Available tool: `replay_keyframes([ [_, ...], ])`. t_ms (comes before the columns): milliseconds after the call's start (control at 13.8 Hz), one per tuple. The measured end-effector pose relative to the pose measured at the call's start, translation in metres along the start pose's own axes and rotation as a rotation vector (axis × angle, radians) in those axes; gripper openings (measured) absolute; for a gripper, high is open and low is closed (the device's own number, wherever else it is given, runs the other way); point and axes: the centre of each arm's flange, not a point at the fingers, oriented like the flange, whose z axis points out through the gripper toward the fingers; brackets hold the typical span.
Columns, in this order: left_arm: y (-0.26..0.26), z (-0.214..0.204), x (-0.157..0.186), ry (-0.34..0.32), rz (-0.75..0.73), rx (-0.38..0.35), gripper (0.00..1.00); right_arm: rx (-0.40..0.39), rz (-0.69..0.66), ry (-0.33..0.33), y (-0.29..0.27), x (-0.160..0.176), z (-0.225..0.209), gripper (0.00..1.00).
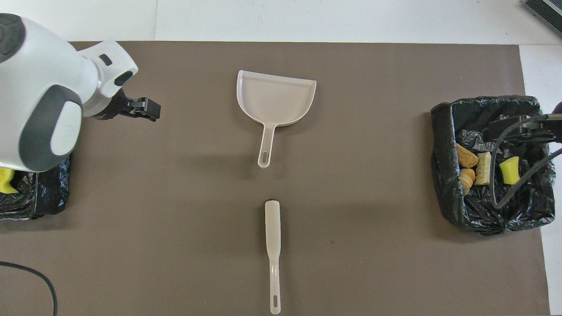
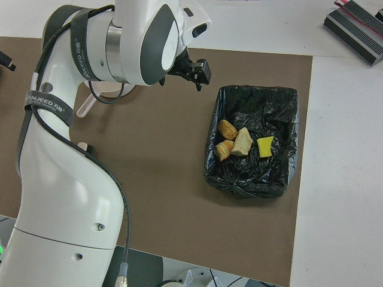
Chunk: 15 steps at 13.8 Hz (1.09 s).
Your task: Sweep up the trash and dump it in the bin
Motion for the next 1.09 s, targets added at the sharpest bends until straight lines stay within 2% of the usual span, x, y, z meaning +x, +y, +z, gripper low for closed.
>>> replay_keyframes([
  [218,-0.043,-0.045,-0.027,-0.015,0.012,0.003,1.00,0.000,0.000,0.000,0.000,0.000,0.000,1.00],
  [654,-0.051,-0.081,-0.078,-0.079,0.075,0.004,1.00,0.000,0.000,0.000,0.000,0.000,0.000,1.00],
  [1089,-0.071,-0.099,-0.093,-0.081,0.071,-0.017,1.00,0.000,0.000,0.000,0.000,0.000,0.000,1.00],
])
